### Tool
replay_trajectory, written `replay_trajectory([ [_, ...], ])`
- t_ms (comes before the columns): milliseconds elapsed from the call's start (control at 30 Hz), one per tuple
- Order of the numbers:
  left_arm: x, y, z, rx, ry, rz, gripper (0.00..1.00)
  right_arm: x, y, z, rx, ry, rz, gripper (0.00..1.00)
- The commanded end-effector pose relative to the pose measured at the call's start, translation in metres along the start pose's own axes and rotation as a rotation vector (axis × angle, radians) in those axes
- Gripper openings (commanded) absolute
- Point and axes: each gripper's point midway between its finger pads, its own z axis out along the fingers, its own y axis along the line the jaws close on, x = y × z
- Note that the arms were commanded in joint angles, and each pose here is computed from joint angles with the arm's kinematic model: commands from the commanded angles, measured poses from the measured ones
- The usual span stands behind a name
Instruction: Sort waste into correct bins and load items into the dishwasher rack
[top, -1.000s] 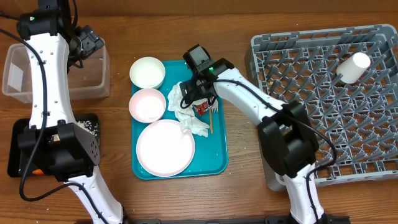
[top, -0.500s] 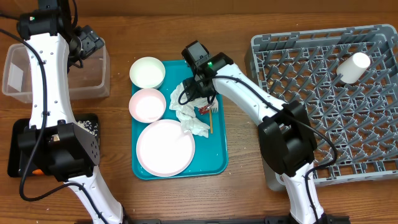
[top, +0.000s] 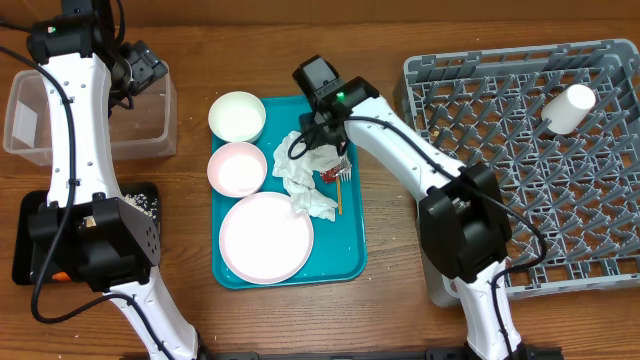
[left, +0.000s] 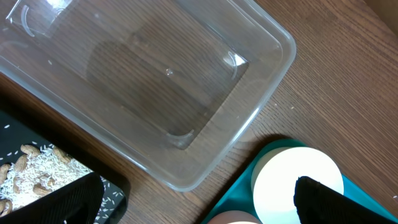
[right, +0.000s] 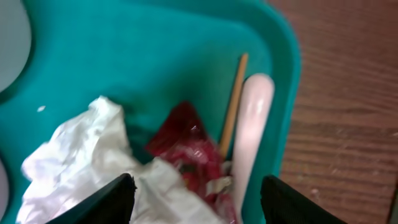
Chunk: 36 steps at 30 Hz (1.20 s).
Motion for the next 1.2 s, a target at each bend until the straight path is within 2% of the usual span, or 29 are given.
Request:
replay_trajectory([
  [0,-0.002,0.001,-0.009,0.007,-0.02,-0.018,1.0,-0.013,-0.024,-0.004,-0.001,-0.027,0.066,0.68],
  [67,-0.002,0.001,-0.009,0.007,-0.02,-0.019,1.0,-0.014,-0.02,-0.003,-0.082,-0.006,0.079,0.68],
  [200,-0.002,0.001,-0.009,0.007,-0.02,-0.019,1.0,-0.012,-0.02,0.004,-0.098,0.007,0.087,0.62],
  [367,-0.002,0.001,-0.009,0.007,-0.02,-0.018,1.0,-0.002,-0.017,0.024,-0.091,0.045,0.079,0.61],
  [500,-0.002,0.001,-0.009,0.007,-0.02,-0.018,1.0,0.0,-0.003,0.025,-0.159,0.058,0.076,0.61],
  [700,-0.002,0.0,-0.009,0.007,-0.02,-0.018,1.0,0.007,-0.005,0.034,-0.153,0.068,0.076,0.6],
  [833,-0.002,0.001,-0.009,0.007,-0.02,-0.018,1.0,0.011,-0.005,0.038,-0.152,0.073,0.076,0.43],
  [967,-0.002,0.0,-0.009,0.007,-0.02,-0.018,1.0,0.007,-0.004,0.037,-0.156,0.059,0.076,0.39],
  [1167,-0.002,0.0,-0.009,0.007,-0.02,-0.018,1.0,0.002,-0.005,0.025,-0.156,0.059,0.078,0.25],
])
